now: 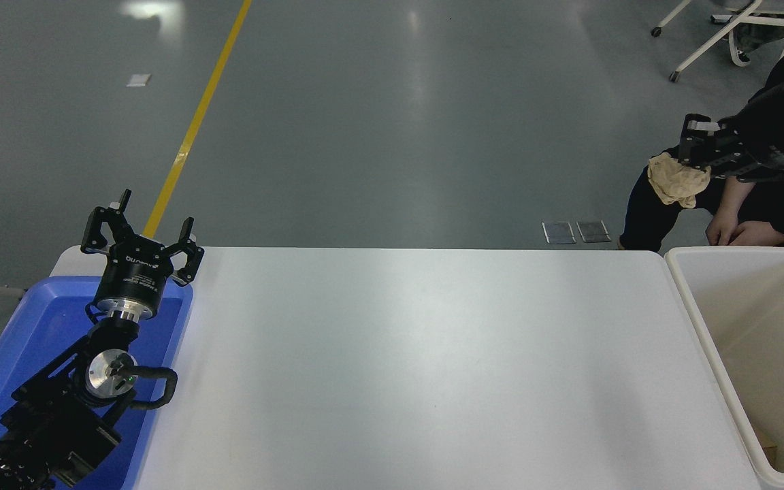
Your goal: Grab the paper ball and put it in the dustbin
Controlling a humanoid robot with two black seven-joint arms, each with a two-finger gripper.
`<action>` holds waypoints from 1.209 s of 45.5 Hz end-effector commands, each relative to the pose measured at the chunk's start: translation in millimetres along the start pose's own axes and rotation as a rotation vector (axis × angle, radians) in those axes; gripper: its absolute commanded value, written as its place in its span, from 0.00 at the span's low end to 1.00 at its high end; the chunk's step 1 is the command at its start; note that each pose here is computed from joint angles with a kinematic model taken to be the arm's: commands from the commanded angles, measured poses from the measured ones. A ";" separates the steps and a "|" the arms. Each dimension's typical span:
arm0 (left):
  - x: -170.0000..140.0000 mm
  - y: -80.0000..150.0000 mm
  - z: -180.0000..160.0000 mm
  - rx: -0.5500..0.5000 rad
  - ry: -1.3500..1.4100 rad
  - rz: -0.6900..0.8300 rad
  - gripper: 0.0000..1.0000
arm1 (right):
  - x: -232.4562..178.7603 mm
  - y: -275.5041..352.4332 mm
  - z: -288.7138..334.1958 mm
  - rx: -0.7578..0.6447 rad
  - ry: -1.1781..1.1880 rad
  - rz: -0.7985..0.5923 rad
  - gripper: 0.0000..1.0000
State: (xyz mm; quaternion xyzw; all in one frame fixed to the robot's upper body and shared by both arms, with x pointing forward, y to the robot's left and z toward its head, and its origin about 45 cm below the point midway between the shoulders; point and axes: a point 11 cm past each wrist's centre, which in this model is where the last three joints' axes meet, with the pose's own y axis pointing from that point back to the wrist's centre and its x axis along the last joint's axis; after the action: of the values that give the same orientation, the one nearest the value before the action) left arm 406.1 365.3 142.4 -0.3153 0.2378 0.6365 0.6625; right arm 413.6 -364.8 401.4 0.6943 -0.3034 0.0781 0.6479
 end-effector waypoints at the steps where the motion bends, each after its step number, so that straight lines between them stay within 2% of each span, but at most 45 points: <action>1: 0.1 0.4 -0.8 0.001 0.001 0.001 0.98 | 6.8 -1.8 15.7 -0.047 0.020 0.028 0.00; 15: -0.1 -0.2 0.2 0.000 0.000 0.000 0.98 | 33.8 -50.0 110.4 -0.258 -0.109 0.221 0.00; 23: -0.1 -0.2 0.2 0.000 0.000 0.000 0.98 | 21.4 -82.9 173.8 -0.380 -0.191 0.331 0.00; 38: -0.1 -0.2 0.2 0.000 0.000 0.000 0.98 | -36.2 -123.1 258.6 -0.538 -0.333 0.440 0.00; 55: 0.4 0.4 -0.1 0.000 0.000 0.001 0.98 | -134.3 -181.9 292.1 -0.566 -0.535 0.476 0.00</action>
State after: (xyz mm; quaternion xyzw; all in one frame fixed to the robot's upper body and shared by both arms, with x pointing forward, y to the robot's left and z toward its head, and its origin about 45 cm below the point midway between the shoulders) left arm 406.1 365.5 142.5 -0.3153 0.2376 0.6366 0.6625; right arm 357.9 -594.9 192.1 0.4264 -0.5794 -0.0102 0.6945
